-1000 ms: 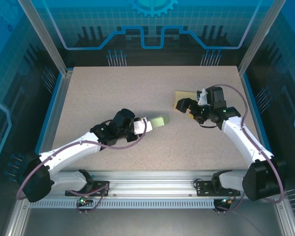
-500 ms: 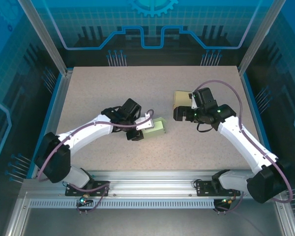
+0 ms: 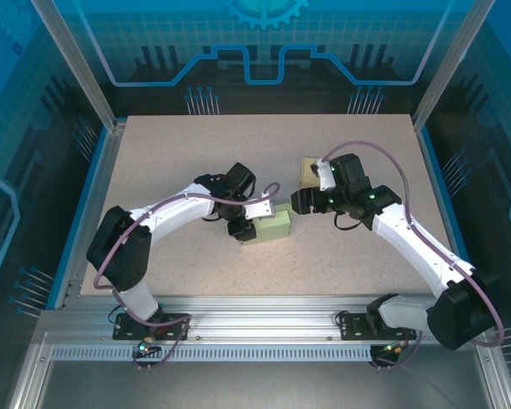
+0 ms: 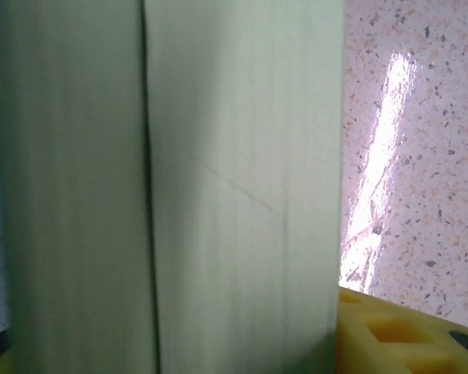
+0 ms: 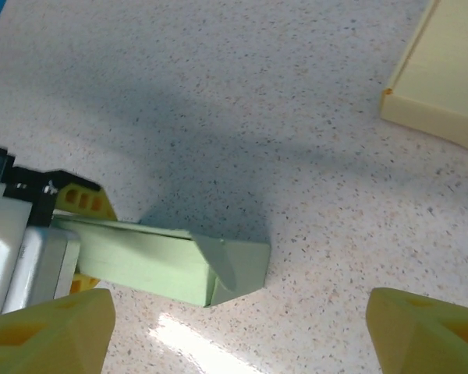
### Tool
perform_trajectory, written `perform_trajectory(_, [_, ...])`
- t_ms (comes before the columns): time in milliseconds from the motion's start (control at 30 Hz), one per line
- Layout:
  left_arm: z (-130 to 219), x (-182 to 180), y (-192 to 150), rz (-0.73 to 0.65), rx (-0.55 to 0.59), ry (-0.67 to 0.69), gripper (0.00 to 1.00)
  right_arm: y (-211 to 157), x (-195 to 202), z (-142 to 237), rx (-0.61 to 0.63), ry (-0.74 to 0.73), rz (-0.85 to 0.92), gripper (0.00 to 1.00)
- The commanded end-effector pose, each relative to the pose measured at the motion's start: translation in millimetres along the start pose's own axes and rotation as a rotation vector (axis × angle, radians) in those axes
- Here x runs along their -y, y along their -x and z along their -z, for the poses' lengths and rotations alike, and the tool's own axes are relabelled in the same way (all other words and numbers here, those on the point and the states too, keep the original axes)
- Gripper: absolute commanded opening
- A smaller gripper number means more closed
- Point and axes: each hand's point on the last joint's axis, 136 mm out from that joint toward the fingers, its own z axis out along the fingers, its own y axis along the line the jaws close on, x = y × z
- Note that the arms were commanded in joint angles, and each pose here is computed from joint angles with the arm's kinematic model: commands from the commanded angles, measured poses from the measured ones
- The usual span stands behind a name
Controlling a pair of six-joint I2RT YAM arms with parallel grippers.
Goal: Fold the paper box
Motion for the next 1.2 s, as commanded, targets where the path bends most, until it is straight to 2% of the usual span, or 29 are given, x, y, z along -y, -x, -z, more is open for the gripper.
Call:
perform_trajectory(0, [0.6,-1.5,-2.3,-0.005,-0.029,-0.023,0.59,-4.1,-11.6,-12.8,-0.006,0.071,0.061,0.74])
perform_trajectory(133, [3.9,-4.7,1.1,-0.013,-0.01,0.004,0.67,-7.4,-9.8,-22.1,-0.021,0.07,0.077,0.63])
perform_trajectory(300, [10.9,-10.7,7.1,-0.022,0.023,0.051,0.72,-8.6,-11.6,-31.8,-0.046,0.074,0.09,0.53])
perform_trajectory(367, [13.1,-12.6,8.3,-0.021,0.028,0.065,0.74,-9.1,-13.0,-35.6,-0.056,0.068,0.098,0.52])
perform_trajectory(467, [17.5,-14.6,10.1,-0.018,0.04,0.084,0.83,-9.0,-12.7,-39.0,-0.067,0.05,0.103,0.51])
perform_trajectory(833, [49.4,-6.4,25.1,-0.001,0.162,0.123,0.87,-15.0,-10.0,-33.8,-0.093,-0.003,0.103,0.48])
perform_trajectory(967, [77.9,-6.6,32.8,0.083,0.255,0.195,0.84,-15.9,-9.1,-28.5,-0.1,-0.037,0.088,0.46])
perform_trajectory(1067, [100.3,-10.4,29.3,0.213,0.305,0.268,0.78,-13.8,-8.7,-22.0,-0.095,-0.066,0.054,0.46])
perform_trajectory(1167, [118.9,-10.4,21.6,0.357,0.357,0.319,0.77,-10.1,-10.5,-11.5,-0.074,-0.083,0.031,0.51])
